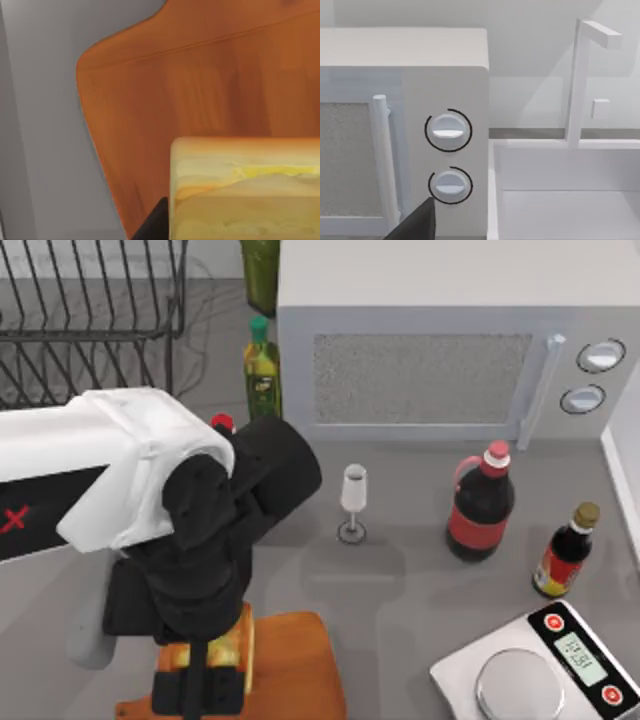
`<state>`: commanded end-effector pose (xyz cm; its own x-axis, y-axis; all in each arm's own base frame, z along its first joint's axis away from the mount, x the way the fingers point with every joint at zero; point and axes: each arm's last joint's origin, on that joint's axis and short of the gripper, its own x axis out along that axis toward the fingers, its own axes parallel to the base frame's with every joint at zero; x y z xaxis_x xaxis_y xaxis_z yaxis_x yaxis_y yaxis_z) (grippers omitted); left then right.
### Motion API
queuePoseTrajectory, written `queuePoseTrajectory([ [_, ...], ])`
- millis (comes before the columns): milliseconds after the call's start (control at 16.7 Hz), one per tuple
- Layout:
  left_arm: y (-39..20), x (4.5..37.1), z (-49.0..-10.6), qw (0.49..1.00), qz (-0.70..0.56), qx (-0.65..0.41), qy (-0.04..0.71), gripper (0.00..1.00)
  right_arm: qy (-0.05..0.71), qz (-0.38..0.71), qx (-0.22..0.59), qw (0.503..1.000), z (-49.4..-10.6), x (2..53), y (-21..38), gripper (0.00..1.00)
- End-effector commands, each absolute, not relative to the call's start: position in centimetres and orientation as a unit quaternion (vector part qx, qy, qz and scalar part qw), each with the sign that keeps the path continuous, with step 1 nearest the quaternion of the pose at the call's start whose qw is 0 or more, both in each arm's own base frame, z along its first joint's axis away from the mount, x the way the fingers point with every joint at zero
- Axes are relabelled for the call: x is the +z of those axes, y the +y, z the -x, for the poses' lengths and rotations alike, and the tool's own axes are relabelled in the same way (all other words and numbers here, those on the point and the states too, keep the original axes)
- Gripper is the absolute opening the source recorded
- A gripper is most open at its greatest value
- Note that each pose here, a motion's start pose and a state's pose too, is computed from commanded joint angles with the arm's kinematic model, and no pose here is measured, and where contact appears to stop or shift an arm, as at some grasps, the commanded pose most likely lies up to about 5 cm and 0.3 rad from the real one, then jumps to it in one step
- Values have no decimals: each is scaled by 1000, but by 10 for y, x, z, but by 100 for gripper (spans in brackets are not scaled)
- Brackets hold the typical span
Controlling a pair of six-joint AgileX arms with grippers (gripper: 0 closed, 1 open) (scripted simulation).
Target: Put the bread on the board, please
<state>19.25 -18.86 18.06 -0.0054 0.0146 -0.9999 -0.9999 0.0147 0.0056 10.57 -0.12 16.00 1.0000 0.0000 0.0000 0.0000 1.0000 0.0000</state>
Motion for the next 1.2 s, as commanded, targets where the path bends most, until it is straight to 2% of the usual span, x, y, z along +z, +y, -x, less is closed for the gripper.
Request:
queuePoseTrajectory([
  [720,-190,140,-192,507,495,496,502,0,0,0,0,1000,-106,160,-1,100],
  [960,-190,139,-191,507,494,497,502,0,0,0,0,1000,-106,160,-1,100],
  [1200,-190,139,-191,507,494,497,502,30,0,0,0,1000,-106,160,-1,100],
])
